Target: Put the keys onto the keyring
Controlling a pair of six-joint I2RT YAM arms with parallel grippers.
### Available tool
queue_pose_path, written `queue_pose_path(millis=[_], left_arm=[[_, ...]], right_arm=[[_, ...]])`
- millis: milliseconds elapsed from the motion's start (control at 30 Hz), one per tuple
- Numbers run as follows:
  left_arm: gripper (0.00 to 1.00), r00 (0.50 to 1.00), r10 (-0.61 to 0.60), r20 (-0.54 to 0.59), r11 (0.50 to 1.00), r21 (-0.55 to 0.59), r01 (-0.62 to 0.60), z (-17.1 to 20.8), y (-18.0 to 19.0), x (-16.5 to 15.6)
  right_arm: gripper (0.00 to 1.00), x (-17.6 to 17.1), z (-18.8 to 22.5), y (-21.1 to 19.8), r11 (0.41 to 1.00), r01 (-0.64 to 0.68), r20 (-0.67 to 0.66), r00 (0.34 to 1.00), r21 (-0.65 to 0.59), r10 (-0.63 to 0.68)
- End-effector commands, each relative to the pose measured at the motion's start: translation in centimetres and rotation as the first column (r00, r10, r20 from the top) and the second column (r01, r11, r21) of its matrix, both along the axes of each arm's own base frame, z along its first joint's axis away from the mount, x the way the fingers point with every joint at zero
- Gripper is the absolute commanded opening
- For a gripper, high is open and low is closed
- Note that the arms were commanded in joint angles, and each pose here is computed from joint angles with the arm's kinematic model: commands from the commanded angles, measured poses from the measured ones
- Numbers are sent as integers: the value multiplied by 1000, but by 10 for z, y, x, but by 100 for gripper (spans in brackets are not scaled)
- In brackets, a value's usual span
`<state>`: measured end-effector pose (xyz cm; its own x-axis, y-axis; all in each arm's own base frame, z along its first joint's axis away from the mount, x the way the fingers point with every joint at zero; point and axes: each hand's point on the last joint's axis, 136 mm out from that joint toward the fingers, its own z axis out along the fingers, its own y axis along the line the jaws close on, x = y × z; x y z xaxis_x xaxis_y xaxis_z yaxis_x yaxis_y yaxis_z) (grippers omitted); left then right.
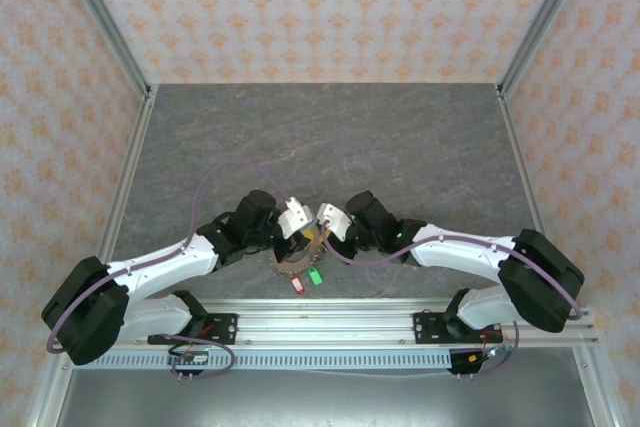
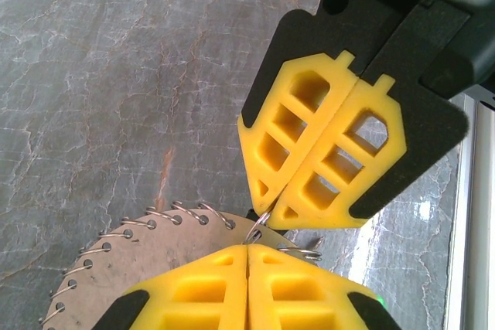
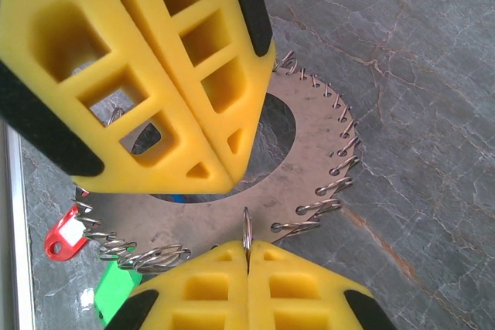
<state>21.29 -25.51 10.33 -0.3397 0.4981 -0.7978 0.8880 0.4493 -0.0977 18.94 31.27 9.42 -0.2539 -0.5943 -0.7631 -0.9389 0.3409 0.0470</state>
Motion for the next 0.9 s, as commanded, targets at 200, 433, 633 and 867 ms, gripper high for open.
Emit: queue_pose_path(millis=[200,433,633,867], left_arm=[[8,1000,-10,26,1000,-3,10,7,-5,3],[8,1000,-11,25,1000,-2,11,7,-5,2],[8,1000,-10,26,1000,0,10,6,-5,2],[3,999,-17,32,1000,-4,18,7,-5,1]], right_arm=[[0,-5,22,19,994,-80,76,994,81,74],[0,-5,22,18,994,-78,76,995,83,71],[0,-5,22,19,993,-78,74,995,85,72],[0,-6,25,19,992,-83,75,994,94,76]])
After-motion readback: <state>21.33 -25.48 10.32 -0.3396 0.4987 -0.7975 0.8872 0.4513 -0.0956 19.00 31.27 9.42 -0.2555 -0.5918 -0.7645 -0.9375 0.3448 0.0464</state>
